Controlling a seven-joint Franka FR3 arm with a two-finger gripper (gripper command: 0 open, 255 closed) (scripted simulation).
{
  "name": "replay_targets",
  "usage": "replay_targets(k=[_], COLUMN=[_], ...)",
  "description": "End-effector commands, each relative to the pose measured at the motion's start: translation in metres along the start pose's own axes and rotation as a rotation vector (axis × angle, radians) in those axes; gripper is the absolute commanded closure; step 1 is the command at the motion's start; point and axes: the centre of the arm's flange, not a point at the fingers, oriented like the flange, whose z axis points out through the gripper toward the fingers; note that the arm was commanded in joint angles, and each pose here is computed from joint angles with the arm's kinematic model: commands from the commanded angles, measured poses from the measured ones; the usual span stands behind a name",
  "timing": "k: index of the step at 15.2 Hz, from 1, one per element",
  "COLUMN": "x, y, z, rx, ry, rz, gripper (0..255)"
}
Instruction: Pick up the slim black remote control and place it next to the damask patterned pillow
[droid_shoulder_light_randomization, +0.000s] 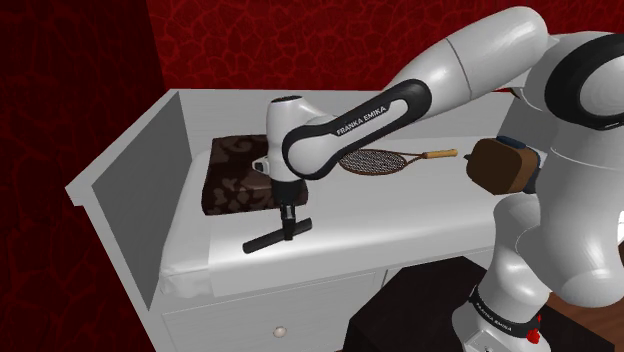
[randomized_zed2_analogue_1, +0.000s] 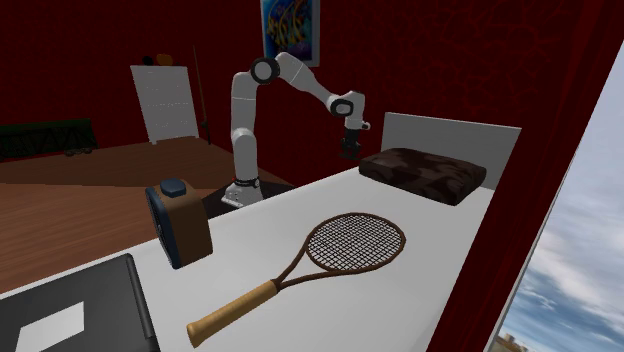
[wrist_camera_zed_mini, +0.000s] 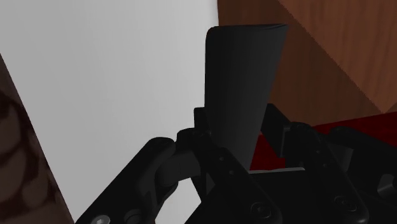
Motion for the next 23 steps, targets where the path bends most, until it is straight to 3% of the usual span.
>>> replay_targets(k=[1, 6, 14, 15, 20, 23], x=[0.001, 0.001, 0.001, 0.001, 0.001, 0.001], y=[0.000, 0.002, 0.002, 0.002, 0.002, 0.002], z=[0.010, 0.038, 0.038, 0.038, 0.038, -0.002], rx=[0.000, 0.000, 0.000, 0.000, 0.000, 0.000], ry=[0.001, 0.001, 0.001, 0.001, 0.001, 0.001], rz=[0.000, 0.000, 0.000, 0.000, 0.000, 0.000], gripper=[255, 255, 255, 0, 0, 0])
